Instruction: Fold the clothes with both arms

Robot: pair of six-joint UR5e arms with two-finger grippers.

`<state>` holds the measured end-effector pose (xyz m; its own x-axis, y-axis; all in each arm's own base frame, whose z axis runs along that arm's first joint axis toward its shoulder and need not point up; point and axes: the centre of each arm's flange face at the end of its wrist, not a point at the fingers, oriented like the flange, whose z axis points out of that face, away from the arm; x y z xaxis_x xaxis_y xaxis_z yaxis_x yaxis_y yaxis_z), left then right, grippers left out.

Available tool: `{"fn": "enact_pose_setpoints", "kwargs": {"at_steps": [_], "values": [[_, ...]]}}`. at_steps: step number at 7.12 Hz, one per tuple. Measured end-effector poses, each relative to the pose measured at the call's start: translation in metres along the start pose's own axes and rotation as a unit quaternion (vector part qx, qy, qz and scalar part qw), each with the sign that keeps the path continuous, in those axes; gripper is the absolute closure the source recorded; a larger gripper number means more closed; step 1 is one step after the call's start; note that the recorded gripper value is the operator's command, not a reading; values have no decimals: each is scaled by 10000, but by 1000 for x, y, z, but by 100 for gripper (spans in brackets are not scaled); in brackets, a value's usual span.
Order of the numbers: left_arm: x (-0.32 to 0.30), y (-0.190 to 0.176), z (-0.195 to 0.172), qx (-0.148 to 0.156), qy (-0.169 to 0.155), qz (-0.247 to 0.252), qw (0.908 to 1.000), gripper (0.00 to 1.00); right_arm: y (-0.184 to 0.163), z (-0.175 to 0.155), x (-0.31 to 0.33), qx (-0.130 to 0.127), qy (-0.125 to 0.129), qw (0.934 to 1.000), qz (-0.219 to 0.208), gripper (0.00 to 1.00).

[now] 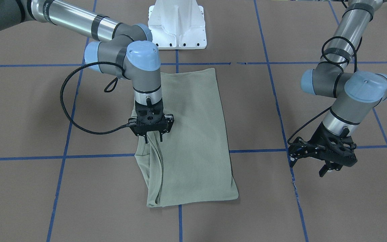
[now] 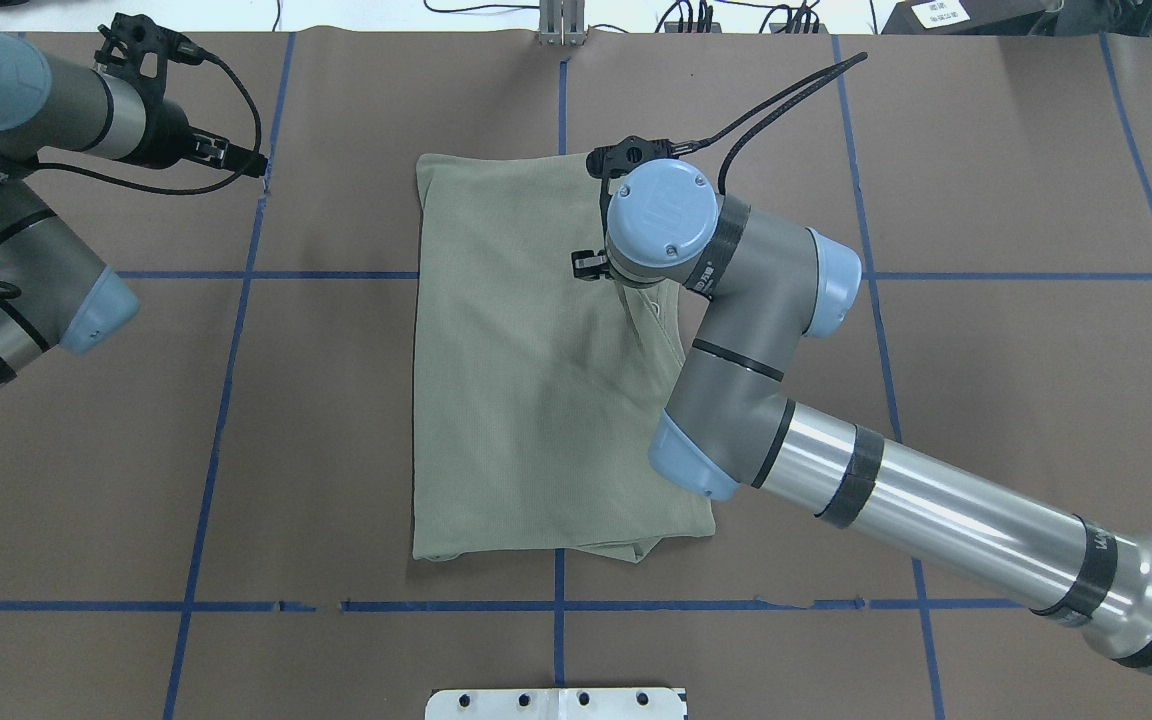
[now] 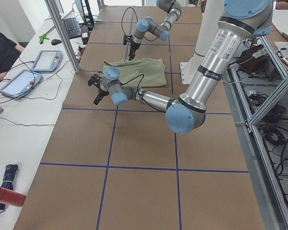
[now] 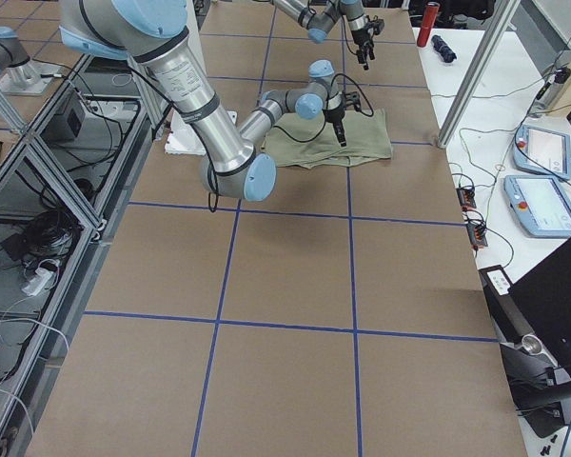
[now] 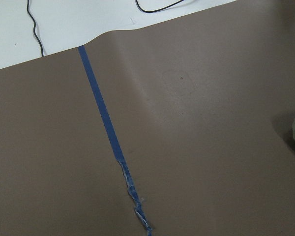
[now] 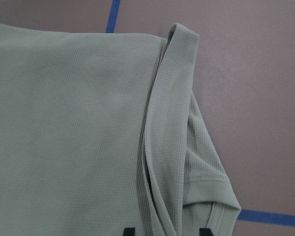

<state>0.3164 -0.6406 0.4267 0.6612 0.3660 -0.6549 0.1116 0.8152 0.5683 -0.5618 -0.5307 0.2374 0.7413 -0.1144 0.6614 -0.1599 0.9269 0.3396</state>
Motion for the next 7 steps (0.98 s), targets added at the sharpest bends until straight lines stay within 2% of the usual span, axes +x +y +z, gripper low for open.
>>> {"fn": "enact_pose_setpoints", "kwargs": {"at_steps": [2, 3, 4, 5, 7], "values": [[0, 0, 0, -2, 2, 2, 10000, 0, -4, 25, 6, 14, -298, 9996, -27, 53], [0, 0, 0, -3, 3, 2, 10000, 0, -3, 33, 8, 12, -347, 9994, -36, 59], [0, 1, 0, -7, 0, 1, 10000, 0, -2, 36, 9, 7, -356, 9994, -41, 89], [-1, 4, 0, -18, -5, -2, 10000, 0, -2, 38, 10, 3, -347, 9994, -50, 100], [-3, 7, 0, -33, -12, -7, 10000, 0, -2, 41, 15, -19, -285, 9996, -61, 100]]}}
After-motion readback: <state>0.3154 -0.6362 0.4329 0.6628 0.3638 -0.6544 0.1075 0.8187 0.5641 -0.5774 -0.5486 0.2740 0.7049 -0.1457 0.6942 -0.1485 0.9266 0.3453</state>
